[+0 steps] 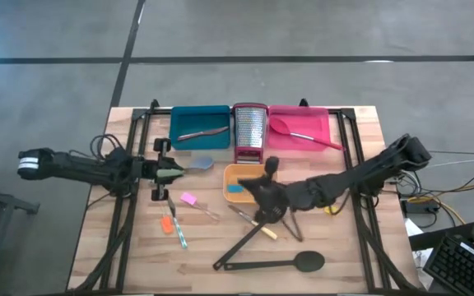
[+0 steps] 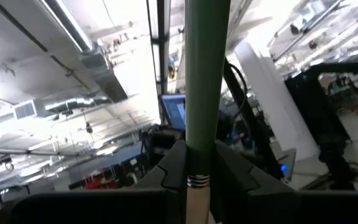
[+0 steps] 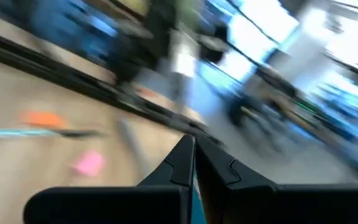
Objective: Pick & Place Kitchen Items
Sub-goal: Put the green table knife into the blue bin
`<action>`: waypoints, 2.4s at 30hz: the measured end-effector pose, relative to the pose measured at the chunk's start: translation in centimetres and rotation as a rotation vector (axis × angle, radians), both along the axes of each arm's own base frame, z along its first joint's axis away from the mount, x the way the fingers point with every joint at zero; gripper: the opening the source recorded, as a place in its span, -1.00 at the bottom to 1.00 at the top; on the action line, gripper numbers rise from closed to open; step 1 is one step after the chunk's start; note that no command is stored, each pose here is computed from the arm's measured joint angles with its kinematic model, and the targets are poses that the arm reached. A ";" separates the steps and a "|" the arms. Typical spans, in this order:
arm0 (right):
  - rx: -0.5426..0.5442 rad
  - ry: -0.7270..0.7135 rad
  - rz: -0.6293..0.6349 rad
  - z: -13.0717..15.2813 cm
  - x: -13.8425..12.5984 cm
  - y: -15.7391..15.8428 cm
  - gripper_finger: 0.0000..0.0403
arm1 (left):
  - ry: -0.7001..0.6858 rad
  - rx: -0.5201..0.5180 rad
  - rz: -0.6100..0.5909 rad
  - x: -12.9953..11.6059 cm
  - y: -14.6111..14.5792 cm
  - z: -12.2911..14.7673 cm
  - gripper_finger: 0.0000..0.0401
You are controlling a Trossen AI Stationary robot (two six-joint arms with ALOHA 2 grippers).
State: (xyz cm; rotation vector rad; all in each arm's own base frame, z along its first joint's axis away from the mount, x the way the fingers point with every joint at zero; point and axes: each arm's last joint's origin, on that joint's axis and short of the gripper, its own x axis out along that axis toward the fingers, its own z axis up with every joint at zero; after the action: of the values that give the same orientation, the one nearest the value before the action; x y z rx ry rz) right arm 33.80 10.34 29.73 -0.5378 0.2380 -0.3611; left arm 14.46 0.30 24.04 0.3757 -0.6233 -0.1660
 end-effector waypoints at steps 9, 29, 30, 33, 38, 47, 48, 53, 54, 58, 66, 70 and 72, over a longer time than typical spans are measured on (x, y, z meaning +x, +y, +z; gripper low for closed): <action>0.055 0.082 -0.051 1.6 4.3 -0.3 -0.67 | 0.019 -0.016 0.111 0.8 0.2 -0.3 -0.76; 0.237 0.159 0.071 2.2 8.3 -5.5 0.29 | 0.064 -0.008 0.098 2.3 0.3 0.0 -0.76; 0.242 0.156 0.081 2.1 8.3 -5.7 0.31 | 0.068 -0.007 0.096 2.4 0.3 -0.1 -0.76; 0.245 0.153 0.084 2.0 8.5 -6.0 0.32 | 0.072 -0.005 0.093 2.7 0.3 0.0 -0.76; 0.298 0.137 0.128 1.8 8.6 -6.7 0.25 | 0.076 0.008 0.069 3.0 0.3 0.2 -0.76; 0.314 0.100 0.181 1.0 9.4 -6.7 0.10 | 0.082 0.012 0.053 3.7 0.3 0.5 -0.76; 0.306 0.106 0.182 0.5 9.6 -6.7 0.09 | 0.086 0.012 0.052 3.8 0.3 0.5 -0.76; 0.281 0.120 0.163 -0.9 10.5 -6.8 0.04 | 0.095 0.008 0.051 4.1 0.3 0.5 -0.76; 0.279 0.123 0.148 -1.1 10.5 -6.9 0.03 | 0.095 0.007 0.051 4.1 0.3 0.5 -0.76; 0.278 0.117 0.132 -1.0 10.5 -7.1 -0.12 | 0.093 0.008 0.051 4.1 0.3 0.5 -0.76; 0.256 0.130 0.143 -1.0 10.5 -7.1 -0.69 | 0.095 0.001 0.048 4.1 0.3 0.5 -0.76; 0.254 0.133 0.145 -1.0 10.5 -7.1 -0.69 | 0.097 -0.002 0.046 4.1 0.3 0.5 -0.76; 0.255 0.135 0.145 -1.0 10.5 -7.1 -0.69 | 0.101 -0.008 0.043 4.1 0.3 0.4 -0.75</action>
State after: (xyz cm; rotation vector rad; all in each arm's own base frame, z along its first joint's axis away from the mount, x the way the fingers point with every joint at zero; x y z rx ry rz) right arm 44.28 3.27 28.74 -0.3253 0.3680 -0.1500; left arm 18.57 0.62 24.47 0.3698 -0.5160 -0.1407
